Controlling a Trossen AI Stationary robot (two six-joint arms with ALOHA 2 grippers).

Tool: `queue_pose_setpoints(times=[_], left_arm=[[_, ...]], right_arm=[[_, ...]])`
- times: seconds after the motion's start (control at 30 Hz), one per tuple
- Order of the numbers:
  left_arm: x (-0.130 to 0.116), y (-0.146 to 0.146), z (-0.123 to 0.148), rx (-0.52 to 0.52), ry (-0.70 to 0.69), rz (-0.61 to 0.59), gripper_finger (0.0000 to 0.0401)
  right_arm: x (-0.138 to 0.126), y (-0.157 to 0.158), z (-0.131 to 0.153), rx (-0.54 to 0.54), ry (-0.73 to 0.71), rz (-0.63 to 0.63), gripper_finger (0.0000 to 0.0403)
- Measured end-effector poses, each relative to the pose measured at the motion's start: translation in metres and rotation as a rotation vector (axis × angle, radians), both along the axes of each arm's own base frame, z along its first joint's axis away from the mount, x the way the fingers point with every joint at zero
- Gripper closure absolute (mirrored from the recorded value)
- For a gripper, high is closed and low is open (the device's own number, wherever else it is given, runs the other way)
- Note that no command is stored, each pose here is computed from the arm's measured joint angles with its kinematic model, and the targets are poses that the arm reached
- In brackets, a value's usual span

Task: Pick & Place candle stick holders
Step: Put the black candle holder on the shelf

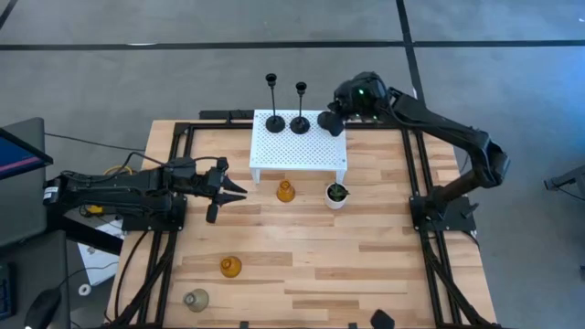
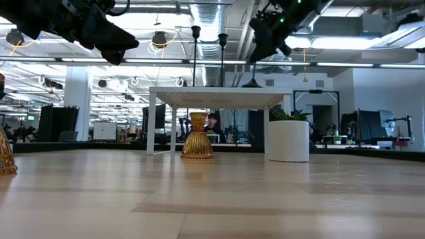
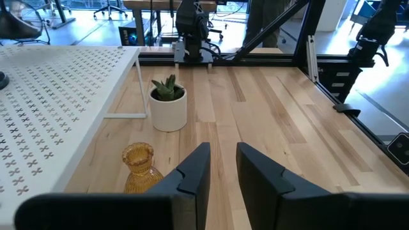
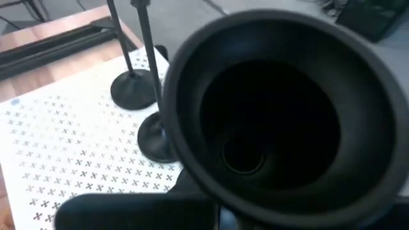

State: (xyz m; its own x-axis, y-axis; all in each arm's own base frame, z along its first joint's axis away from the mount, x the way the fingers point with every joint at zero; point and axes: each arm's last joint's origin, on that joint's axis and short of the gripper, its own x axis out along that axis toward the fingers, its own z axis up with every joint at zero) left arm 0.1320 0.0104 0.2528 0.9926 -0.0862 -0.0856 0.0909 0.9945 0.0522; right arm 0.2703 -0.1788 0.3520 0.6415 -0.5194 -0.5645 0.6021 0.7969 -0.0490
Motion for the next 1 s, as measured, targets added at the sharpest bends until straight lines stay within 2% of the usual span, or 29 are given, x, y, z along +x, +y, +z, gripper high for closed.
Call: queue_pose_setpoints(times=[0.2,0.47,1.0], left_arm=[[0.0,0.0,0.0,0.0,0.0,0.0,0.0325],[0.0,0.0,0.0,0.0,0.0,0.0,0.0325],[0.0,0.0,0.0001,0.0,-0.001,0.0,0.0325]], right_arm=[[-0.0025,-0.0116,-0.0035,0.045,-0.019,0.029,0.0403],[-0.0035,-0.0123,-0.0033,0.067,-0.032,0.074,0.0403],[0.0001,-0.0071,-0.0034,0.071,-0.033,0.08,0.0403]])
